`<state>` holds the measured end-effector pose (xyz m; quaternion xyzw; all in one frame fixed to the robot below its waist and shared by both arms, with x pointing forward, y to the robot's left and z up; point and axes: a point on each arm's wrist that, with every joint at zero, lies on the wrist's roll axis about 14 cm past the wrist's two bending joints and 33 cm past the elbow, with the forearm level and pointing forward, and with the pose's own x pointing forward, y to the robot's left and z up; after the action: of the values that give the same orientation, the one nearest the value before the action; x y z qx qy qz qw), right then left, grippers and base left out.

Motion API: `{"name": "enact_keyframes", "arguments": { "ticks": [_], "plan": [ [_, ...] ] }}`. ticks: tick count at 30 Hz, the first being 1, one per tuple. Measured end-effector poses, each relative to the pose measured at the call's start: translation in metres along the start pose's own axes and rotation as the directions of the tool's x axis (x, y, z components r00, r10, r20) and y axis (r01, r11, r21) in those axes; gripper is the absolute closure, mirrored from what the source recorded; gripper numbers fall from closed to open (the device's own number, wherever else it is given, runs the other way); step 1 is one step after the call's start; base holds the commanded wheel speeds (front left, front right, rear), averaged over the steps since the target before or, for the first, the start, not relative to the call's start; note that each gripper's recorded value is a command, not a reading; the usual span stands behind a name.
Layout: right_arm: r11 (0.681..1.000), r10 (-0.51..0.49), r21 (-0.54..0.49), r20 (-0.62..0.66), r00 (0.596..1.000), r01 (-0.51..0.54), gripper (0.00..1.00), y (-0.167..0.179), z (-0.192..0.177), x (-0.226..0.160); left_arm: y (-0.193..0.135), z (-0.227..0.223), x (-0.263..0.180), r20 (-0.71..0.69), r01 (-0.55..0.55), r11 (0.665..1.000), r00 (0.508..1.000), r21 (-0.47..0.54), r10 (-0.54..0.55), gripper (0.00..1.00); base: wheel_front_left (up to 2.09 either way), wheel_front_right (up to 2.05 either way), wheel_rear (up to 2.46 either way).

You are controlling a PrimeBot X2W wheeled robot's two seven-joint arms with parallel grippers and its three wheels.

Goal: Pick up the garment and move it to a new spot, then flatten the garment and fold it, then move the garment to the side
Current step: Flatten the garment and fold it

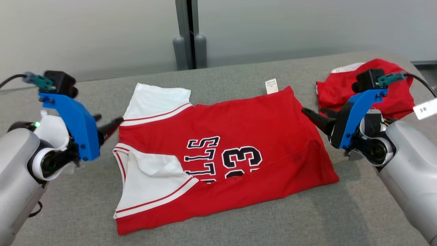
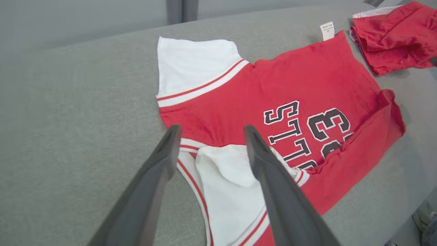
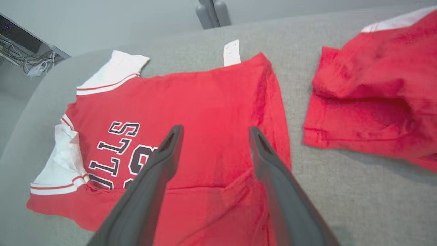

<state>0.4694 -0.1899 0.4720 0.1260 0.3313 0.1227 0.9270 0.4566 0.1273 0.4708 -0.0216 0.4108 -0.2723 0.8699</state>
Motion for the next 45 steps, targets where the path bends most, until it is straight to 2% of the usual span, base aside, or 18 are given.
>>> {"name": "enact_keyframes", "arguments": {
  "ticks": [3, 6, 12, 14, 15, 16, 18, 20, 22, 27, 29, 32, 38, 41, 43, 45],
  "plan": [
    [0.999, 0.049, -0.02, 0.183, 0.982, -0.046, 0.0, 0.017, 0.024, -0.01, 0.004, 0.026, -0.014, 0.193, -0.033, 0.999, 0.981, 0.023, 0.028, 0.0, 0.0, 0.0, 0.0],
    [0.997, 0.061, -0.069, 0.325, 0.944, -0.041, 0.0, 0.02, 0.034, -0.024, 0.005, 0.04, -0.027, 0.344, -0.077, 0.995, 0.938, 0.063, 0.051, 0.0, 0.0, 0.0, 0.0],
    [0.994, 0.088, -0.109, 0.574, 0.814, -0.03, 0.0, 0.027, 0.05, -0.053, 0.003, 0.053, -0.059, 0.613, -0.167, 0.985, 0.782, 0.034, 0.111, 0.0, 0.0, 0.0, 0.0],
    [0.995, 0.083, -0.1, 0.604, 0.793, -0.028, 0.0, 0.028, 0.044, -0.057, 0.004, 0.049, -0.07, 0.673, -0.224, 0.974, 0.726, 0.036, 0.142, 0.0, 0.0, 0.0, 0.0],
    [0.996, 0.077, -0.083, 0.613, 0.787, -0.033, 0.0, 0.028, 0.04, -0.057, 0.005, 0.047, -0.076, 0.699, -0.259, 0.965, 0.698, 0.041, 0.158, 0.0, 0.0, 0.0, 0.0],
    [0.997, 0.067, -0.08, 0.608, 0.791, -0.023, 0.0, 0.027, 0.027, -0.057, 0.004, 0.039, -0.084, 0.729, -0.274, 0.962, 0.658, -0.001, 0.188, 0.0, 0.0, 0.0, 0.0],
    [0.998, 0.047, -0.063, 0.604, 0.796, -0.011, 0.0, 0.023, 0.013, -0.057, 0.002, 0.026, -0.087, 0.735, -0.302, 0.953, 0.643, -0.017, 0.216, 0.0, 0.0, 0.0, 0.0],
    [0.999, 0.024, -0.045, 0.627, 0.778, 0.005, 0.0, 0.019, 0.011, -0.062, -0.001, 0.014, -0.087, 0.734, -0.294, 0.953, 0.633, -0.067, 0.247, 0.0, 0.0, 0.0, 0.0],
    [0.999, 0.004, -0.038, 0.645, 0.764, 0.027, 0.0, 0.015, 0.008, -0.067, -0.006, 0.011, -0.094, 0.756, -0.298, 0.95, 0.598, -0.097, 0.265, 0.0, 0.0, 0.0, 0.0],
    [0.997, -0.054, -0.016, 0.621, 0.782, 0.082, 0.0, 0.006, -0.032, -0.071, -0.006, -0.012, -0.104, 0.772, -0.344, 0.925, 0.54, -0.16, 0.335, 0.0, 0.0, 0.0, 0.0],
    [0.994, -0.087, 0.003, 0.605, 0.792, 0.107, 0.0, -0.001, -0.047, -0.073, -0.006, -0.029, -0.102, 0.757, -0.343, 0.918, 0.541, -0.2, 0.367, 0.0, 0.0, 0.0, 0.0],
    [0.991, -0.118, 0.022, 0.583, 0.804, 0.13, 0.0, -0.007, -0.064, -0.073, -0.012, -0.048, -0.094, 0.738, -0.332, 0.921, 0.565, -0.206, 0.369, 0.0, 0.0, 0.0, 0.0],
    [0.989, -0.121, 0.006, 0.586, 0.801, 0.145, 0.0, -0.006, -0.063, -0.073, -0.01, -0.056, -0.087, 0.732, -0.331, 0.924, 0.579, -0.191, 0.359, 0.0, 0.0, 0.0, 0.0],
    [0.986, -0.134, -0.004, 0.56, 0.817, 0.164, 0.0, -0.011, -0.066, -0.07, -0.005, -0.062, -0.084, 0.717, -0.343, 0.918, 0.588, -0.198, 0.374, 0.0, 0.0, 0.0, 0.0],
    [0.984, -0.147, -0.012, 0.52, 0.841, 0.18, 0.0, -0.016, -0.073, -0.066, -0.003, -0.073, -0.075, 0.679, -0.339, 0.917, 0.625, -0.209, 0.386, 0.0, 0.0, 0.0, 0.0],
    [0.981, -0.165, -0.017, 0.451, 0.877, 0.194, 0.0, -0.021, -0.083, -0.058, -0.007, -0.09, -0.058, 0.603, -0.32, 0.923, 0.7, -0.214, 0.383, 0.0, 0.0, 0.0, 0.0]
  ]
}}
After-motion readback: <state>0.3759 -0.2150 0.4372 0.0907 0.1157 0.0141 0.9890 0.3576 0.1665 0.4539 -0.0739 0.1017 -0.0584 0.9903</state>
